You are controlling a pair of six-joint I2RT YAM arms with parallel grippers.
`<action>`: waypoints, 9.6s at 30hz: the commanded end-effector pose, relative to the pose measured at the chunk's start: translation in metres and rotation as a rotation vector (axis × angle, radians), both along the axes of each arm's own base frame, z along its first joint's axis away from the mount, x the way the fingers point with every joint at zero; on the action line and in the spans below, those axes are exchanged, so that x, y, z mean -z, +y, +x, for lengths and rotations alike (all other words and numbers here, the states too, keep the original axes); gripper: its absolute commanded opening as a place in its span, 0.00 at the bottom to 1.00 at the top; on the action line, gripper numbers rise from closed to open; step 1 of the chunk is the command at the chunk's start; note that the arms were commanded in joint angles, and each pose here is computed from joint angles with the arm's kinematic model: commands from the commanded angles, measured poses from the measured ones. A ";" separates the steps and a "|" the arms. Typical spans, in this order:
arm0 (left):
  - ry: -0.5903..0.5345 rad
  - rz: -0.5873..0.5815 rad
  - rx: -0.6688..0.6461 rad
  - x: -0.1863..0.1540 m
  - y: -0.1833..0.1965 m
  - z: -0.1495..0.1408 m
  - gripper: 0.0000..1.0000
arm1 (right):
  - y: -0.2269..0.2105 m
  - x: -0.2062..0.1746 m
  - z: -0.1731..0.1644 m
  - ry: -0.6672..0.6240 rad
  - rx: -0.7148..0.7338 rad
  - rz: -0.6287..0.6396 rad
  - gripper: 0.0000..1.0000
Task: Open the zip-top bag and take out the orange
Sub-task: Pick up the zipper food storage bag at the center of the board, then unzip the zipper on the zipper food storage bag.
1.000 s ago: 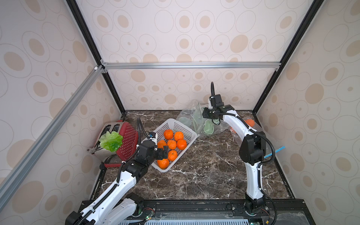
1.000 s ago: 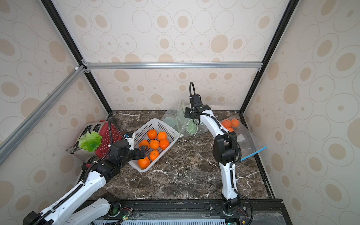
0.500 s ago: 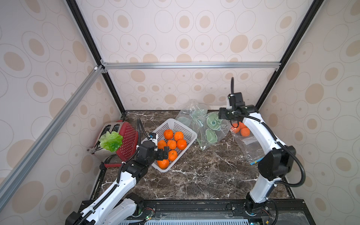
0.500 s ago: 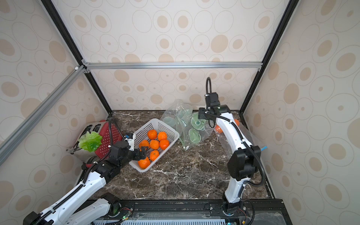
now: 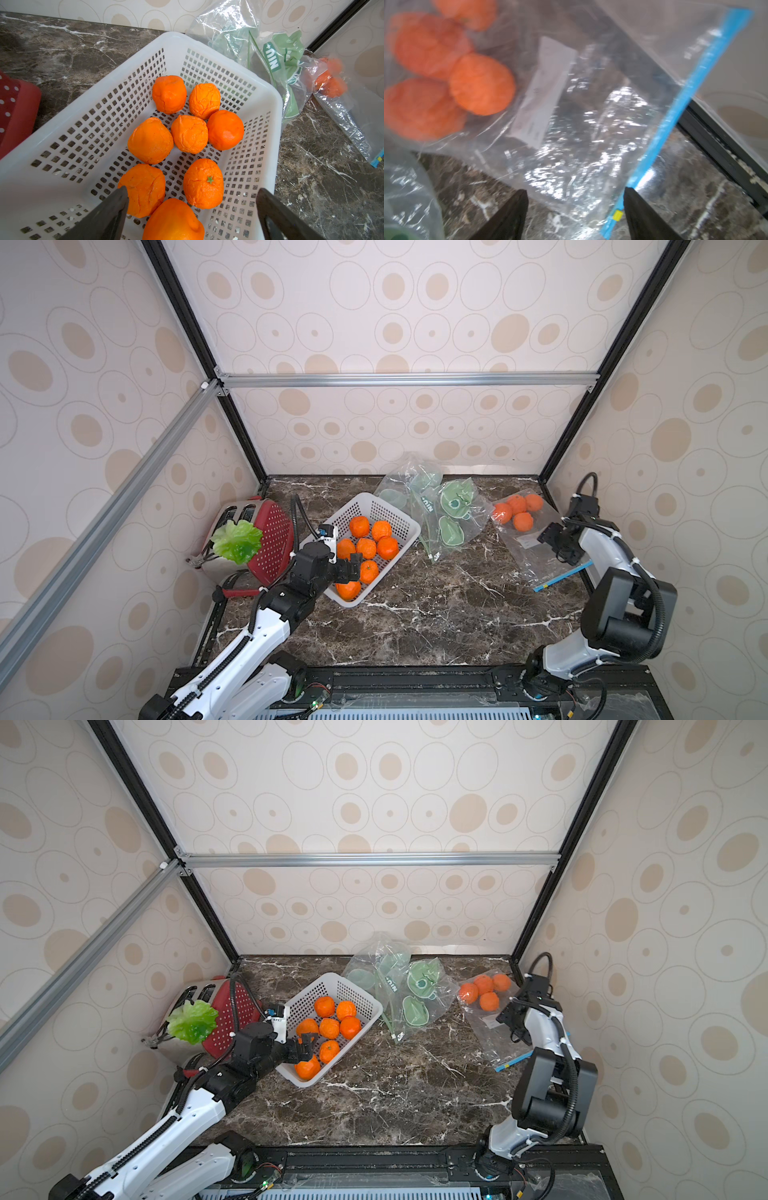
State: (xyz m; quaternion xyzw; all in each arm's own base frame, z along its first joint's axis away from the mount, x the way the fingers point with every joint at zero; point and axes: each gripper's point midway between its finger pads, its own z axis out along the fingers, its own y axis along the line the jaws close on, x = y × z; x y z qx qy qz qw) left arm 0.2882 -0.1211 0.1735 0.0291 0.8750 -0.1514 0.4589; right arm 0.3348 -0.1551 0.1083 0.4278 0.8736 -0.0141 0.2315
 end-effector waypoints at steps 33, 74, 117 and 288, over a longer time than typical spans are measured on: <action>-0.102 -0.112 0.321 -0.028 -0.079 -0.012 0.92 | 0.019 0.054 0.022 -0.328 0.176 0.496 0.04; -0.811 0.182 1.219 -0.049 -0.369 -0.063 0.54 | 0.186 -0.088 -0.081 -0.464 -0.172 0.656 0.00; -0.758 0.082 1.435 -0.051 -0.333 -0.072 0.00 | 0.276 -0.144 -0.171 -0.622 -2.044 -0.760 0.62; -0.774 0.118 1.160 -0.062 -0.271 -0.010 0.00 | 0.185 -0.147 -0.268 -0.228 -1.930 -0.853 0.00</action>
